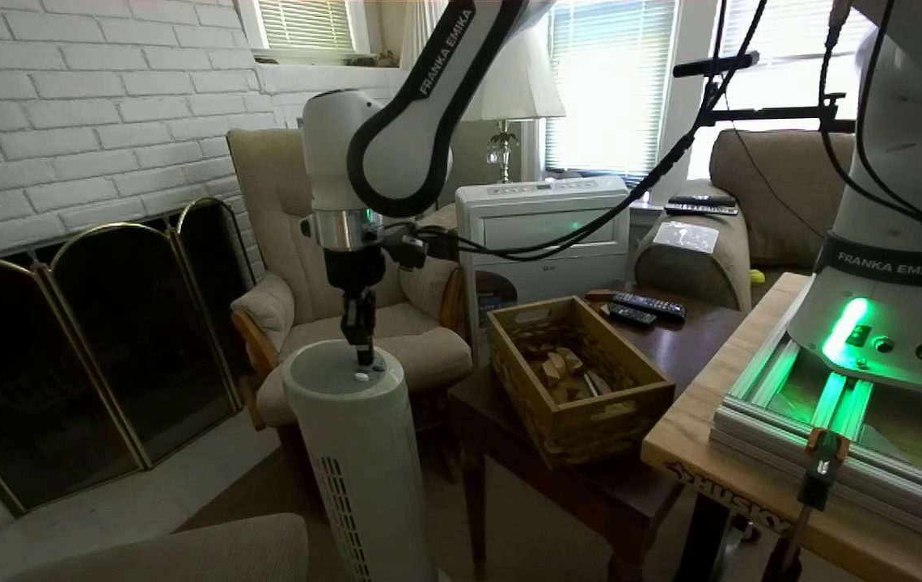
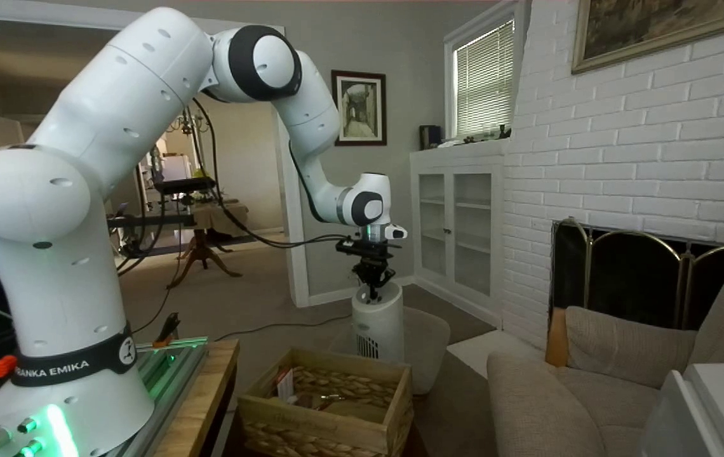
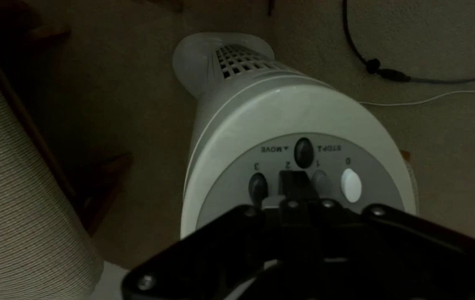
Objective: Press a button the white device
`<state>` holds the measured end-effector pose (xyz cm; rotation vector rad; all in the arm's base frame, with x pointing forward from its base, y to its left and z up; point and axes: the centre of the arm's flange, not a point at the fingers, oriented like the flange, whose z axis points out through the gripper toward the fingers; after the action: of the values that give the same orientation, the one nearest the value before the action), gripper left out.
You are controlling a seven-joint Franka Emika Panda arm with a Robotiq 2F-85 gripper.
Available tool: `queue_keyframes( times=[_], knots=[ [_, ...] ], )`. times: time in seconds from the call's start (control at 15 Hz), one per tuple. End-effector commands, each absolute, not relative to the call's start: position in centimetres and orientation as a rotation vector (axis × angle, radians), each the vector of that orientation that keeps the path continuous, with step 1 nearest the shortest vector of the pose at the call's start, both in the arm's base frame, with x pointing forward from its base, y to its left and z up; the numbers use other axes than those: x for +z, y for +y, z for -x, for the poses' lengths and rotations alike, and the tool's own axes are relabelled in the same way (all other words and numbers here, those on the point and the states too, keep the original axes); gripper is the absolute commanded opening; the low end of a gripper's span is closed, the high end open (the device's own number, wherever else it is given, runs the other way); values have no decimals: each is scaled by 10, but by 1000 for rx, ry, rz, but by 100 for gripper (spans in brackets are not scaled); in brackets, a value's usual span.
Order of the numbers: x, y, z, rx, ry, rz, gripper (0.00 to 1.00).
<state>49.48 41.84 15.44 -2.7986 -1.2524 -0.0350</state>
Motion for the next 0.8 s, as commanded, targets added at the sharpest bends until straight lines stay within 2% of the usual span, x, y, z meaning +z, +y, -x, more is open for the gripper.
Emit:
queue_keyframes(
  times=[0.0, 0.67, 0.73],
  knots=[
    [145, 421, -496, -38, -1246, 2819, 0],
    [235, 377, -460, -22, -1090, 2938, 0],
    [246, 374, -455, -12, -1092, 2941, 26]
  ],
)
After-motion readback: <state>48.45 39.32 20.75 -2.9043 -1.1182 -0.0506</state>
